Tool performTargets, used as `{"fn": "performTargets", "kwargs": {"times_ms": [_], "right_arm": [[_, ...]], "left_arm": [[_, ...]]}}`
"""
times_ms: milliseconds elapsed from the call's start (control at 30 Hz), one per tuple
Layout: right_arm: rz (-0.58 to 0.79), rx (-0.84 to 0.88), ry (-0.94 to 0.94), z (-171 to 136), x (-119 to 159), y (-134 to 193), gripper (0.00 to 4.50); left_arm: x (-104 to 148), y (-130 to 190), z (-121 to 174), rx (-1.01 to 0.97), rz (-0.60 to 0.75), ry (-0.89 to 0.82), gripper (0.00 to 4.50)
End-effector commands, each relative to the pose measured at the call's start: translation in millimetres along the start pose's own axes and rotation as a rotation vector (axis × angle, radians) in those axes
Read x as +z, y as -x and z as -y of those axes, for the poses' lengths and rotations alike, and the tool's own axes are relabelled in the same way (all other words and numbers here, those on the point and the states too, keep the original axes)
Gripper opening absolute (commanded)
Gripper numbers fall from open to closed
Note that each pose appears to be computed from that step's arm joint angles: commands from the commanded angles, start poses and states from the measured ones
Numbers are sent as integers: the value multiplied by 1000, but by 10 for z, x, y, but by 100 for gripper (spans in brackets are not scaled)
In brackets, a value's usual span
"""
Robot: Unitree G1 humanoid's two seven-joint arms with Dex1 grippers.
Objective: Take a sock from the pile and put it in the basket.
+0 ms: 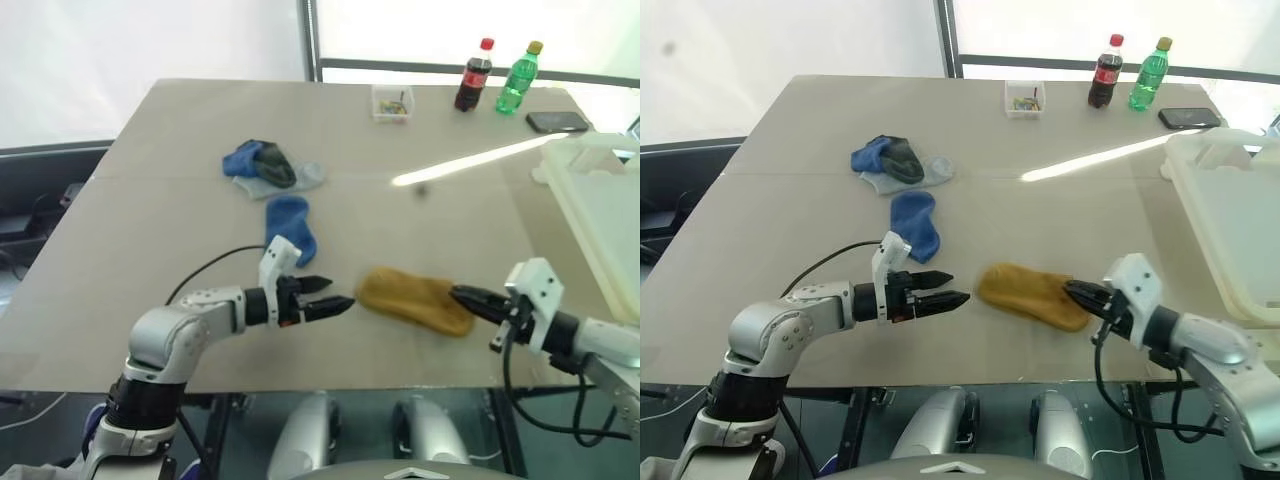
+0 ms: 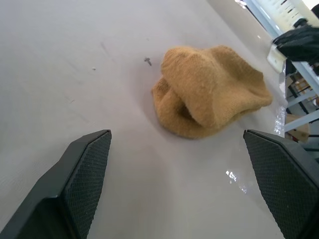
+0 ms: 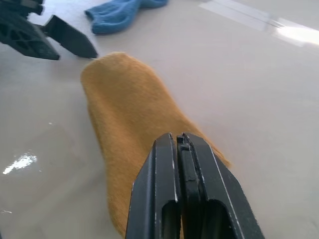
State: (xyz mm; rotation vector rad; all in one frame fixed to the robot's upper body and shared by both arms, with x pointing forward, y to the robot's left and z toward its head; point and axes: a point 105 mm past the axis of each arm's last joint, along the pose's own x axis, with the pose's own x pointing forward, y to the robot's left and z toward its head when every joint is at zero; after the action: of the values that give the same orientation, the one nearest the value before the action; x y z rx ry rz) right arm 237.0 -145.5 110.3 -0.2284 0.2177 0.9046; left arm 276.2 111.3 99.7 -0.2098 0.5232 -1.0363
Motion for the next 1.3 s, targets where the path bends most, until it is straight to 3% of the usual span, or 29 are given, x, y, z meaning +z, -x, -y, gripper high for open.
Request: {"fn": "performTargets", "kwargs": {"times_ms": [33, 333, 533, 800, 1067, 1300], "right_arm": [[-19, 11, 46, 27, -111, -90, 6], [-175, 78, 51, -41, -720, -153, 6], [-183, 89, 69, -39, -733, -161, 6], [-195, 100, 81, -99, -738, -171, 6], [-176, 91, 80, -120, -659, -167, 6], [-165, 89, 81, -138, -605, -159, 6]], "left_arm": [[54, -5, 50, -32, 2, -1, 450], [-10, -106, 86, -59, -87, -9, 450], [1, -205, 174, -126, -140, -5, 450], [50, -316, 79, -125, -207, 139, 450], [117, -450, 305, -289, -241, 307, 450], [231, -533, 406, -368, -216, 323, 450]]}}
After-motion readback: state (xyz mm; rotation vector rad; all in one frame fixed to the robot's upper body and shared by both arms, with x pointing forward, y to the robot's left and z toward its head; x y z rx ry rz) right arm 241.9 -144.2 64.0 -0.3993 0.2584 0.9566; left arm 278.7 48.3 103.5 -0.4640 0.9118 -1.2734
